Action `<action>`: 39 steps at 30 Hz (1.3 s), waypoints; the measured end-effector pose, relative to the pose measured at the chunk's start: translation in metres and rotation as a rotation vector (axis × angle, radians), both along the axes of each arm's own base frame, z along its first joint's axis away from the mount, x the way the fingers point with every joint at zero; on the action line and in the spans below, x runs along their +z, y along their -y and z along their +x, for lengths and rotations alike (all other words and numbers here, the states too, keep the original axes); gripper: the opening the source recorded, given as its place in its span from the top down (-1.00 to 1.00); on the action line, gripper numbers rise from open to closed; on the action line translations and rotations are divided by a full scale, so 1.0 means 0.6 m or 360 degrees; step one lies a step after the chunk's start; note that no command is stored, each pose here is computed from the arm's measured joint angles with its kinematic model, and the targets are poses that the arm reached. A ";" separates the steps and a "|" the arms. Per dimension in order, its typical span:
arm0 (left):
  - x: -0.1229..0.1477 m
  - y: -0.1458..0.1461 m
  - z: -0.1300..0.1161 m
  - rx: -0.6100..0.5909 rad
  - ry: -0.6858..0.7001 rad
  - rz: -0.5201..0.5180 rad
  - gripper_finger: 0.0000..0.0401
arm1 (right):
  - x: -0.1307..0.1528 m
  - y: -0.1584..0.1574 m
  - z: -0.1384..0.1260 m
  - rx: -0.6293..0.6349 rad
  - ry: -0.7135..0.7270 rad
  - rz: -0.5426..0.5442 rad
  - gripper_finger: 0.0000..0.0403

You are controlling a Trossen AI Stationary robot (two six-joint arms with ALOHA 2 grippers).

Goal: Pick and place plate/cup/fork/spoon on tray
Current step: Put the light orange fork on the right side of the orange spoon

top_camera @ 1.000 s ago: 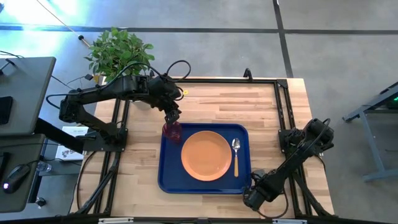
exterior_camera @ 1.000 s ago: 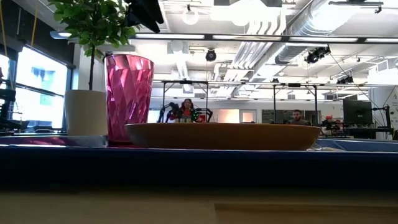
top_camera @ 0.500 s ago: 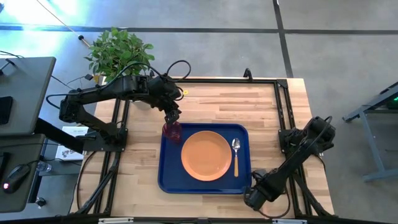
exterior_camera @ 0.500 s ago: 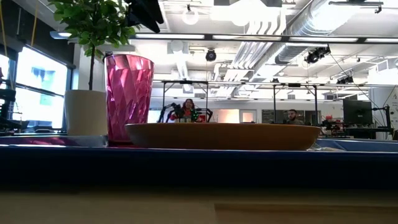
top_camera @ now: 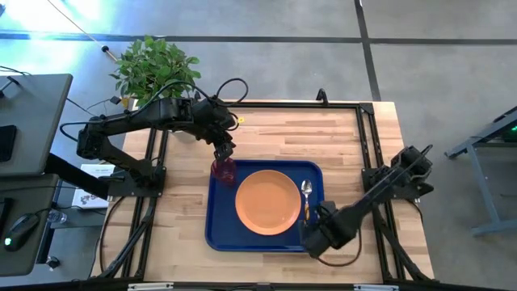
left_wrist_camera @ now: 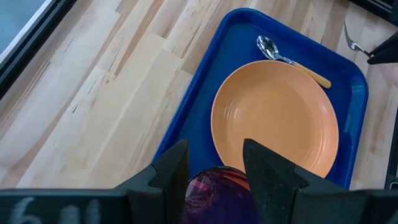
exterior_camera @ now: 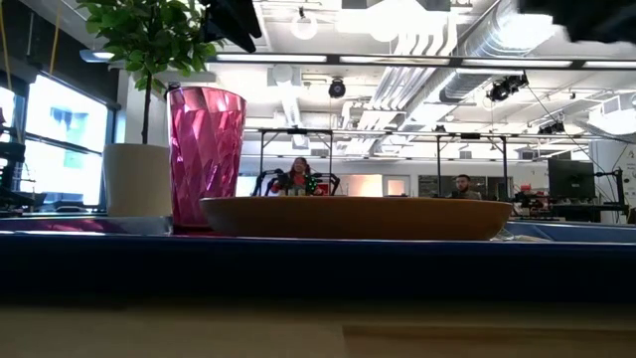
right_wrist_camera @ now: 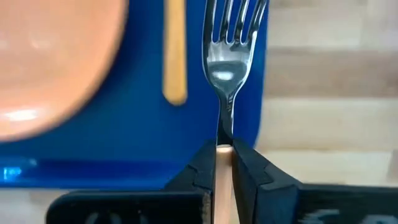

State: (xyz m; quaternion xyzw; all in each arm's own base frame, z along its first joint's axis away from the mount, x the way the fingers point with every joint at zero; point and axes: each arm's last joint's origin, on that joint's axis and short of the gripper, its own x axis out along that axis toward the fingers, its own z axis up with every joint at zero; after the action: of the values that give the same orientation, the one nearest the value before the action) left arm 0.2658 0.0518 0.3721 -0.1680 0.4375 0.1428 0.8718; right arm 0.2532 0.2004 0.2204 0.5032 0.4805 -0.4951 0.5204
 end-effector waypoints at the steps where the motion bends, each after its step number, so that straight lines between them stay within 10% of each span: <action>1: 0.000 0.000 0.000 0.0000 0.0000 0.0000 0.29 | 0.006 0.006 0.004 -0.0003 0.0007 -0.0032 0.94; 22: 0.000 0.000 0.000 -0.0055 -0.0008 0.0039 0.29 | 0.108 0.186 -0.006 0.0090 -0.0103 -0.0448 0.94; 39: 0.000 0.000 0.000 -0.0054 -0.0007 0.0038 0.29 | 0.008 0.224 -0.033 -0.0009 0.0171 -0.0104 0.94</action>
State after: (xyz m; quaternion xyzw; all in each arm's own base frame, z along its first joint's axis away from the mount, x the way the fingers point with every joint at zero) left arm 0.2658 0.0518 0.3721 -0.1498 0.4405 0.1335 0.8750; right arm 0.2332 0.0659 0.2251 0.5132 0.4340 -0.4843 0.5601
